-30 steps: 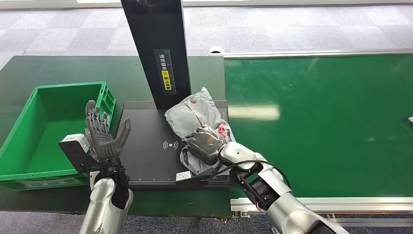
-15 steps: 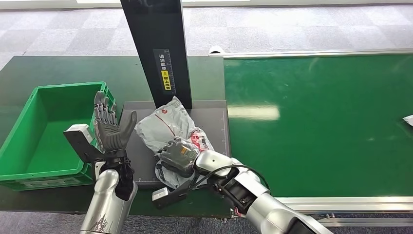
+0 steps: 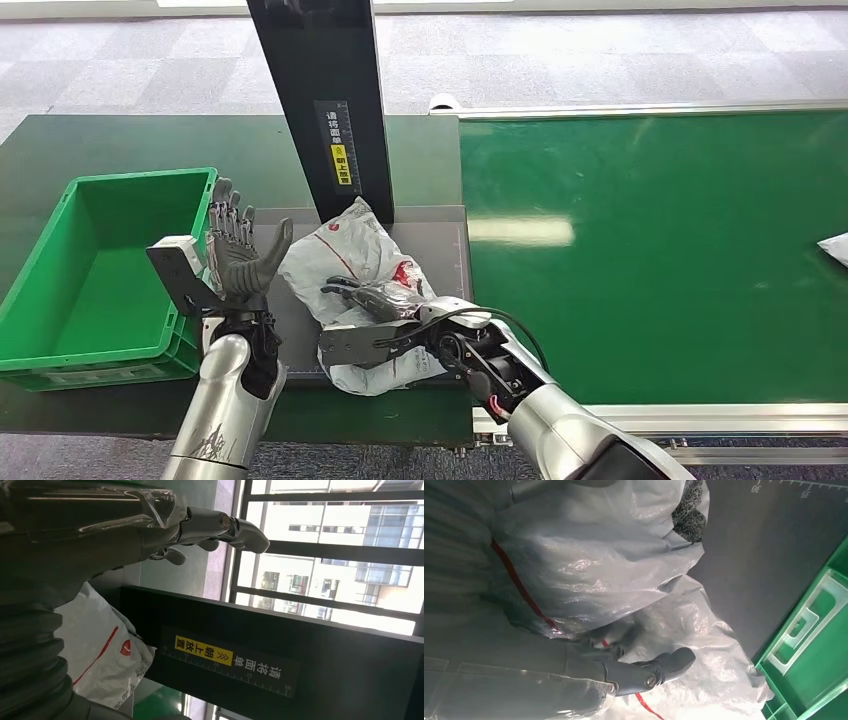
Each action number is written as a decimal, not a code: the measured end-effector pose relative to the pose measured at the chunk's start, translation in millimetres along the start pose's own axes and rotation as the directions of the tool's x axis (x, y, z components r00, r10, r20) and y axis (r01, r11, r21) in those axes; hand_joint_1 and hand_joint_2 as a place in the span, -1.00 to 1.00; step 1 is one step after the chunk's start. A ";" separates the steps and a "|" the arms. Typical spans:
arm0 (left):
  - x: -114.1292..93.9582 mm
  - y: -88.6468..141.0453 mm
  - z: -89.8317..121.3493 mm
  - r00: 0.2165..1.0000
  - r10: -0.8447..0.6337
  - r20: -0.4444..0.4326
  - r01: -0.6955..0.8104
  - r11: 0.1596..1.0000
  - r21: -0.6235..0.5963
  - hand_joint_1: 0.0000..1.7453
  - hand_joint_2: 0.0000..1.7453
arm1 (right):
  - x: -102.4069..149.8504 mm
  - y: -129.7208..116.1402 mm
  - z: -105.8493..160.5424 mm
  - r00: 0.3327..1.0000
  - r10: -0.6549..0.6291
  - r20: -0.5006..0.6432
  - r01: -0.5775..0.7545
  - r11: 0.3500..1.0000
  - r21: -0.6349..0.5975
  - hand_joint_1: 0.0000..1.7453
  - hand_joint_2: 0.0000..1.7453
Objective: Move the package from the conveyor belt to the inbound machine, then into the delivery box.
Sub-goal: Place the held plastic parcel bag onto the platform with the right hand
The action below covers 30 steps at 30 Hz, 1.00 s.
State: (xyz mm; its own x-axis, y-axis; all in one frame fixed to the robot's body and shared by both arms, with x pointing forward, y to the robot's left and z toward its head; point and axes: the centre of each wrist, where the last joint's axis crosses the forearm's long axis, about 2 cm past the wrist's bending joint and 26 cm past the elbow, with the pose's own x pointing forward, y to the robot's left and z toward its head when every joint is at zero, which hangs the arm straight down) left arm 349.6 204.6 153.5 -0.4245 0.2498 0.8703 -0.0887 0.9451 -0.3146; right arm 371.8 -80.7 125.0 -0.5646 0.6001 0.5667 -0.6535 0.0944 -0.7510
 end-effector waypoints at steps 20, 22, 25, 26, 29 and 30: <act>-6.3 4.7 13.7 0.998 0.016 -0.059 -0.018 0.999 -0.027 -1.00 1.00 | -5.3 -24.3 23.6 0.737 -0.449 0.505 0.670 0.387 -0.633 -1.00 1.00; -7.2 3.8 14.5 0.998 -0.017 -0.065 0.012 0.997 -0.075 -1.00 1.00 | -6.9 -28.3 29.8 0.735 -0.424 0.529 0.666 0.304 -0.682 -1.00 1.00; -12.0 -1.2 18.1 0.985 -0.156 -0.077 0.132 0.958 -0.253 -1.00 1.00 | -10.5 -34.3 40.3 0.738 -0.390 0.550 0.656 0.222 -0.722 -1.00 1.00; -14.5 -4.1 20.2 0.974 -0.213 -0.076 0.178 0.931 -0.319 -1.00 1.00 | -12.1 -35.9 43.5 0.740 -0.384 0.552 0.651 0.207 -0.730 -1.00 1.00; -22.8 -13.1 26.7 0.923 -0.379 -0.061 0.309 0.829 -0.466 -1.00 1.00 | -18.9 -39.7 52.2 0.742 -0.388 0.547 0.641 0.173 -0.747 -1.00 1.00; -25.7 -15.5 28.4 0.898 -0.438 -0.051 0.354 0.786 -0.506 -1.00 1.00 | -21.8 -40.6 54.9 0.738 -0.398 0.545 0.641 0.161 -0.750 -1.00 1.00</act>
State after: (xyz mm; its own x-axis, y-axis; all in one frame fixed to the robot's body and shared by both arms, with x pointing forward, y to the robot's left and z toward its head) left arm 336.3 177.5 125.3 -0.2962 -0.1784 0.9383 0.2359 0.9383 0.2529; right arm 382.9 -141.2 161.6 -0.4315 -0.0282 0.9017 -0.0888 0.9960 -0.0113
